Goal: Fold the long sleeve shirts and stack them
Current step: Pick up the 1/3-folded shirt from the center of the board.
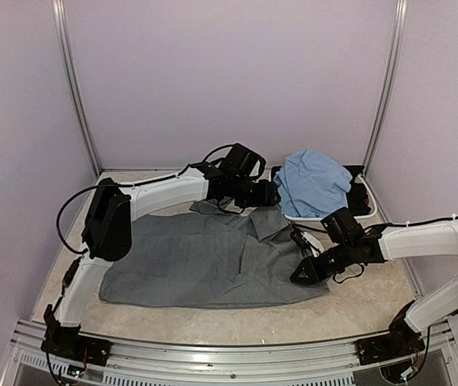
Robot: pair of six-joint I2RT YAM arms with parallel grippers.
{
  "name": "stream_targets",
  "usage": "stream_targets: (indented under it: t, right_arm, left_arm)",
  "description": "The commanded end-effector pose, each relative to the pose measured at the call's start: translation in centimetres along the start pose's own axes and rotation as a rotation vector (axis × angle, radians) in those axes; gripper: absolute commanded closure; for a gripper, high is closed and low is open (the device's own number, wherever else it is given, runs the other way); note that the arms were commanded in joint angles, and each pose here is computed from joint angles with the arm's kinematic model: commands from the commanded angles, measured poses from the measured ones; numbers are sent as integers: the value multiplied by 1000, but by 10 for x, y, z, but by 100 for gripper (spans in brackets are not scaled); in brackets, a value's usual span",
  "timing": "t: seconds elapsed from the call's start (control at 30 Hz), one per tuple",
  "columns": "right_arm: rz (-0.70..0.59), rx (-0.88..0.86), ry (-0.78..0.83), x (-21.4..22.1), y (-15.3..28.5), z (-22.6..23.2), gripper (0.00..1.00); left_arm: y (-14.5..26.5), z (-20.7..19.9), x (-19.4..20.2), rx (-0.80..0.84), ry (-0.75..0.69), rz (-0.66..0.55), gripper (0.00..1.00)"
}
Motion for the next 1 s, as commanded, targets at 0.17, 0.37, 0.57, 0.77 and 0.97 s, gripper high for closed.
stream_targets:
  t: [0.17, 0.37, 0.57, 0.77, 0.97]
  right_arm:
    - [1, -12, 44, -3, -11, 3, 89]
    - [20, -5, 47, 4, -15, 2, 90]
    - [25, -9, 39, 12, -17, 3, 90]
    - [32, 24, 17, 18, -14, -1, 92]
    - [-29, 25, -10, 9, -3, 1, 93]
  left_arm:
    - [-32, 45, 20, -218, 55, -25, 34]
    - [-41, 36, 31, -132, 82, 31, 46]
    - [-30, 18, 40, 6, 101, 66, 39]
    - [0, -14, 43, 73, 10, 60, 31]
    - [7, -34, 52, 82, -158, 28, 26]
Point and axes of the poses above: each gripper's point midway between its finger pads, its own y axis back along the fingers, its own z axis along the line the jaws close on, x = y × z, the point moved 2 cm from there along y, back along the fingers, and after that the axes turned 14 degrees about y, right-handed, at the moved point
